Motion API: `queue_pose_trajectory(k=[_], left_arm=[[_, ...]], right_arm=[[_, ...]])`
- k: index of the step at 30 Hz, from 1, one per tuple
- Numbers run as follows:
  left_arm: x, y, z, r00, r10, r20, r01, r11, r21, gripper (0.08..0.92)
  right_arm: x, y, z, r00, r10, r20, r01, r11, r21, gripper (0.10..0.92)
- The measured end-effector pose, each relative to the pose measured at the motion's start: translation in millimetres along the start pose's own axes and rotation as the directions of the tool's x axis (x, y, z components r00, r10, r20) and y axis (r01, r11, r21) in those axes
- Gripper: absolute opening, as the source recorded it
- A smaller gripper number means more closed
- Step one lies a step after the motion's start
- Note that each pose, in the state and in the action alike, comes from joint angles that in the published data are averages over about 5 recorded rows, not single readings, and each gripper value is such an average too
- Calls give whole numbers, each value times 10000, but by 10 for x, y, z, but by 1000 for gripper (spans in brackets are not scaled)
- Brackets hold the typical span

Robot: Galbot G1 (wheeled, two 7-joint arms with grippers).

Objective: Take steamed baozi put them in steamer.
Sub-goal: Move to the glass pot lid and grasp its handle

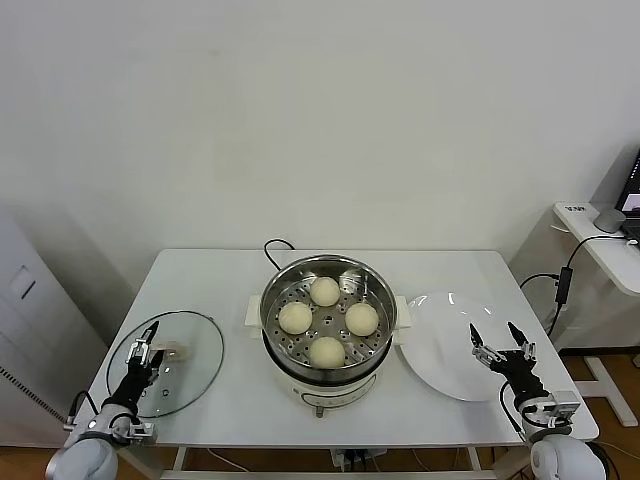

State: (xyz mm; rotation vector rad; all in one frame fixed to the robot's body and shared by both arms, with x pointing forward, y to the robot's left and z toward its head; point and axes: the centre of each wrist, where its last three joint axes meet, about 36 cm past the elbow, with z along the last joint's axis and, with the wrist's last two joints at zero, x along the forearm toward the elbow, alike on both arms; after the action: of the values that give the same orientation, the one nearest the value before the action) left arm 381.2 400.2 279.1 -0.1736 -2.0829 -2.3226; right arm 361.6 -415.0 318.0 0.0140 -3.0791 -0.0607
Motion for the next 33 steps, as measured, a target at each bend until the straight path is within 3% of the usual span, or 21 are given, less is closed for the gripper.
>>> queue_pose_trajectory(k=[15, 24, 27, 33], left_arm=[[-44, 2, -1, 9999, -98, 126, 99, 9999, -39, 411], [-85, 299, 104, 9977, -673, -72, 673, 9977, 5, 154], [-121, 500, 145, 9957, -904, -197, 906, 9959, 78, 112], [-213, 1009, 161, 9912, -1282, -329, 1294, 9908, 385, 111]], right_arm=[[-19, -31, -7, 10000, 49, 14, -49, 10000, 18, 823], [-38, -77, -50, 9998, 121, 135, -123, 9998, 139, 823], [-42, -93, -67, 9998, 114, 175, -117, 9998, 180, 823], [-32, -90, -88, 9997, 38, 228, -43, 9998, 207, 823]])
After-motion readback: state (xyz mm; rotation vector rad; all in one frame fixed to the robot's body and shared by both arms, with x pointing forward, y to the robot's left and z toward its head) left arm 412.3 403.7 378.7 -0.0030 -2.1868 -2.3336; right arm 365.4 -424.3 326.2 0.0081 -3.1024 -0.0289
